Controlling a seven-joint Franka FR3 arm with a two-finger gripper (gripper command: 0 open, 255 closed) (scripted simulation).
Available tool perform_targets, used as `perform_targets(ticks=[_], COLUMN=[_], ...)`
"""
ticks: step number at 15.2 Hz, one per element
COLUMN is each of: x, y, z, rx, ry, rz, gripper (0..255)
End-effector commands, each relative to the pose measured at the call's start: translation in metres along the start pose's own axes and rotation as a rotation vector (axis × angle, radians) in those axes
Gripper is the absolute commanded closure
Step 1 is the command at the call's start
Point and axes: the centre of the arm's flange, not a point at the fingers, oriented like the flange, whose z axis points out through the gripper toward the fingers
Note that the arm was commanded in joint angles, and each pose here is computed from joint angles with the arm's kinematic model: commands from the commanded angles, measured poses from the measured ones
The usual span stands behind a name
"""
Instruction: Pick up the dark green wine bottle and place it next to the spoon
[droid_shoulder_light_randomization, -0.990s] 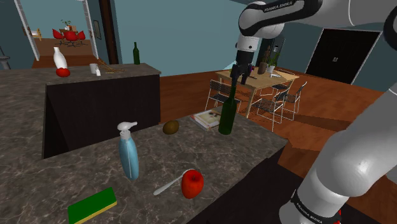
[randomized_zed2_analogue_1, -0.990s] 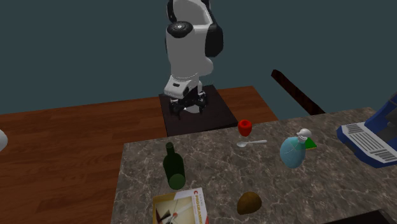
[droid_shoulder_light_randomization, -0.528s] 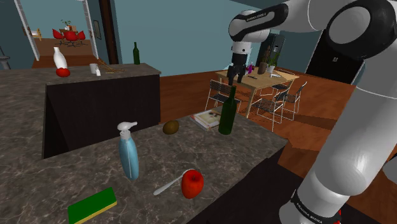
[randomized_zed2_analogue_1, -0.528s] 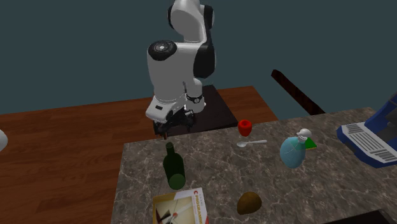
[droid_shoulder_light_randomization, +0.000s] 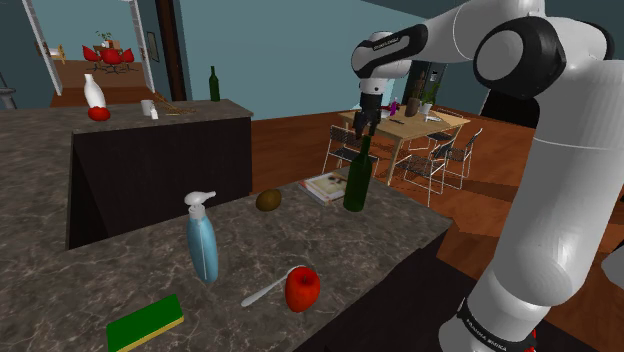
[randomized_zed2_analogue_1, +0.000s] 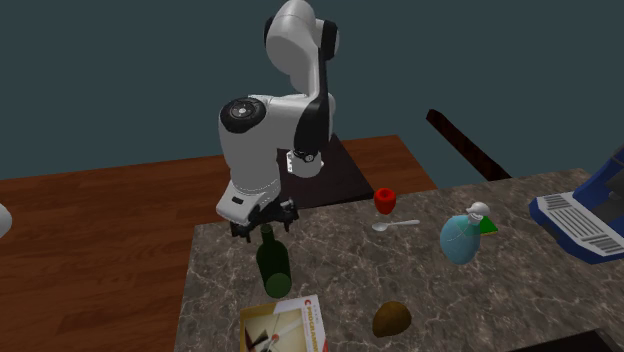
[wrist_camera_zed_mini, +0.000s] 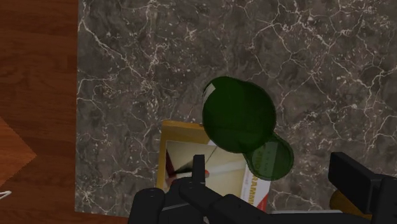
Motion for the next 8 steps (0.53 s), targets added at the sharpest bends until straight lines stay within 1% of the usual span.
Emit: perform_targets(ticks=[1,3,8], x=[-0.0003,-0.0003,-0.0003], y=[0.0007,0.0007,0.0007], z=[0.0102,0.0185,0.0185], rx=[0.000,0.000,0.000], ry=[0.000,0.000,0.000], rz=[0.000,0.000,0.000], gripper=[0,0,0])
